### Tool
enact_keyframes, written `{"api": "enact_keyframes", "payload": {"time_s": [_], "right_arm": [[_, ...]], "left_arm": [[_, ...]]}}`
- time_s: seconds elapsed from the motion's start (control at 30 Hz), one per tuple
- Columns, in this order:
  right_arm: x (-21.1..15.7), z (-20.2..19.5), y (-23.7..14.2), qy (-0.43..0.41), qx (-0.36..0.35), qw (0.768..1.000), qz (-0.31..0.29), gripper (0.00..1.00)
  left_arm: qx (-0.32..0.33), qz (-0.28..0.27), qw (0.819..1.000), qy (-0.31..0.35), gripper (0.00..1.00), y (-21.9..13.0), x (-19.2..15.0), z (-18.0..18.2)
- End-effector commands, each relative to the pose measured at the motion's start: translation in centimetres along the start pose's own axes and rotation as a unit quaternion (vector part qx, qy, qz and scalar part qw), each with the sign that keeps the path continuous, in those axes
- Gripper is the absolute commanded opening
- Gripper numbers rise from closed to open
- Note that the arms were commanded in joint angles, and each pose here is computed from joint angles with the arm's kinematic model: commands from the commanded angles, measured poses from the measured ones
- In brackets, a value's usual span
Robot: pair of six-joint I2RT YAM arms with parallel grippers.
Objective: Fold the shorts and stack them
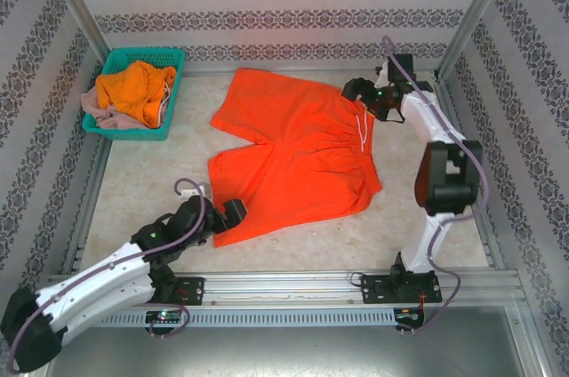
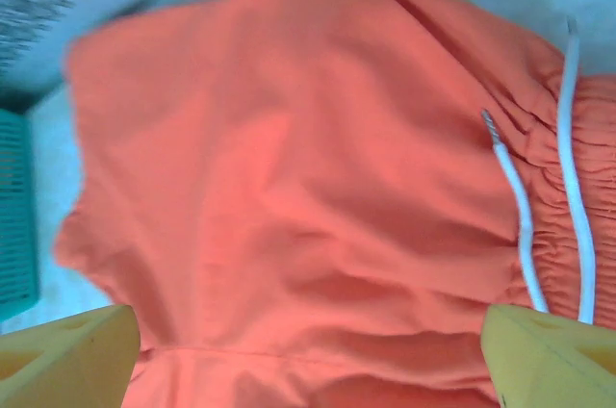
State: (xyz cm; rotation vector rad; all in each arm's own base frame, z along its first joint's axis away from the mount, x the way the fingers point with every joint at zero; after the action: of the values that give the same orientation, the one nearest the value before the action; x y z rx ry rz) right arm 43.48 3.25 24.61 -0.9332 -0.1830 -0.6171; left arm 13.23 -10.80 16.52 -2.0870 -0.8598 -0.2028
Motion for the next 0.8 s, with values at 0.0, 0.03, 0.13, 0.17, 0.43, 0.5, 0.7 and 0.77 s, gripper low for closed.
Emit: {"api": "enact_keyframes", "payload": {"time_s": [0.0, 0.03, 0.13, 0.17, 0.43, 0.5, 0.7, 0.77], "right_arm": [[-1.5, 2.1, -4.2, -0.047, 0.041, 0.997, -0.052, 0.92], [-2.5, 2.3, -5.3, -0.055, 0.047, 0.995, -0.066, 0.92], [-5.2, 2.3, -7.8, -0.067, 0.059, 0.991, -0.099, 0.92], [-6.1, 2.1, -8.4, -0.067, 0.060, 0.990, -0.106, 0.92], [-12.1, 0.7, -11.2, -0.095, 0.041, 0.987, -0.125, 0.92], [-13.0, 0.3, -11.3, -0.096, 0.037, 0.987, -0.120, 0.92], [-14.7, -0.6, -11.0, -0.097, 0.026, 0.990, -0.098, 0.93], [-15.0, -0.8, -11.0, -0.100, 0.023, 0.990, -0.094, 0.93]], "left_arm": [[0.070, -0.004, 0.997, 0.011, 1.00, -2.7, 0.4, 1.7], [0.075, 0.002, 0.997, 0.003, 0.98, -3.0, 0.2, 2.0], [0.078, 0.037, 0.996, -0.028, 0.94, -2.8, -0.9, 3.1], [0.080, 0.053, 0.995, -0.037, 0.93, -2.6, -1.3, 3.5], [0.116, 0.120, 0.985, -0.052, 0.82, -1.2, -3.2, 5.1], [0.113, 0.122, 0.985, -0.049, 0.78, -0.7, -3.2, 5.0], [0.101, 0.140, 0.983, -0.064, 0.69, 1.0, -3.8, 4.9], [0.099, 0.135, 0.984, -0.065, 0.66, 1.3, -3.8, 4.9]]}}
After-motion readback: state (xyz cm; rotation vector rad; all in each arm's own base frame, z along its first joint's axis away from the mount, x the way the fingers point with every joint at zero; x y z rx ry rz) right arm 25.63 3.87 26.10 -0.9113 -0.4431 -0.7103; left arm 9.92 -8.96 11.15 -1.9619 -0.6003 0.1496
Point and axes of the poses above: each hand's point on the last joint's axis, 136 mm out from that joint toward the fingers, its own y axis out along the fingers, its own z axis along the line the jaws close on, x = y × z, the point moved 10 cm from there along -y, back along the fingers, and after that the axes turned 1 degree about -y, right-handed, at the moved point
